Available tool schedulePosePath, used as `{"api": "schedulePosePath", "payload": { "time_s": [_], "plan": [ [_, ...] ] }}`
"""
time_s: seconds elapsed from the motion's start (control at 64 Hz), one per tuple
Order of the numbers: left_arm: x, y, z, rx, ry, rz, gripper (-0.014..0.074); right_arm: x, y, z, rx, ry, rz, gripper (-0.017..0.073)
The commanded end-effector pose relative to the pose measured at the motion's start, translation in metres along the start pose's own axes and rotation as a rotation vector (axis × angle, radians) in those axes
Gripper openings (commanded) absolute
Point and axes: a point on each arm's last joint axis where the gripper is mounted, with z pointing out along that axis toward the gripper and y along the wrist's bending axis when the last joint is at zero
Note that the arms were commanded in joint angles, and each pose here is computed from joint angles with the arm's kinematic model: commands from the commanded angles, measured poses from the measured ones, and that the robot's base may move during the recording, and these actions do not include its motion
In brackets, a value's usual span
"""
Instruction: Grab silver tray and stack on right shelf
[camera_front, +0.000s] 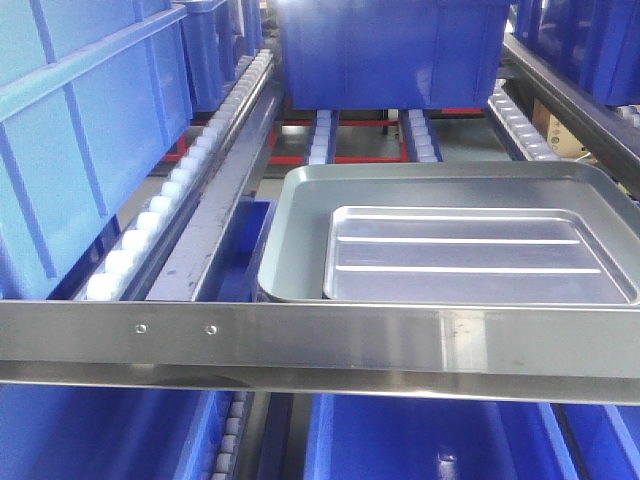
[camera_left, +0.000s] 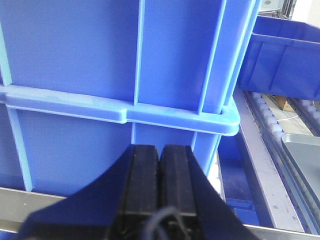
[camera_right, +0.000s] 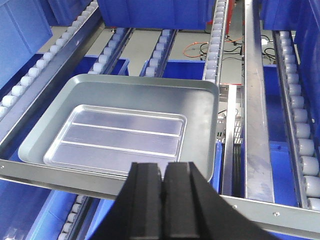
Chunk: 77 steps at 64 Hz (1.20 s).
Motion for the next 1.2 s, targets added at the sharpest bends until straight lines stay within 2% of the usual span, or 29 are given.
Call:
{"api": "schedulePosePath", "payload": {
  "time_s": [0.0, 0.328, 0.532, 0.688, 0.891, 1.188],
  "plan": [
    [-0.002, 0.001, -0.001, -0.008, -0.082, -0.008, -0.0083, -0.016, 0.001, -0.003, -0.002, -0.105, -0.016, 0.0053],
    [-0.002, 0.001, -0.001, -0.008, -0.082, -0.008, -0.0083, -0.017, 0.001, -0.003, 0.000, -0.113, -0.020, 0.0053],
    [-0.002, 0.001, -0.001, -0.008, -0.082, -0.008, -0.0083, -0.013, -0.004, 0.004, 0.096, -0.199, -0.062, 0.0053],
    [-0.002, 0.001, -0.001, -0.008, -0.082, -0.008, -0.0083, 0.019, -0.009, 0.020, 0.166, -0.331, -0.085, 0.0053],
    [-0.002, 0.001, -0.001, -0.008, -0.082, -0.008, -0.0083, 0.073, -0.018, 0.036, 0.210, -0.465, -0.056, 0.0053],
    [-0.002, 0.001, -0.001, -0.008, -0.082, -0.008, -0.0083, 0.077, -0.018, 0.036, 0.212, -0.430, -0.053, 0.0053]
  ]
}}
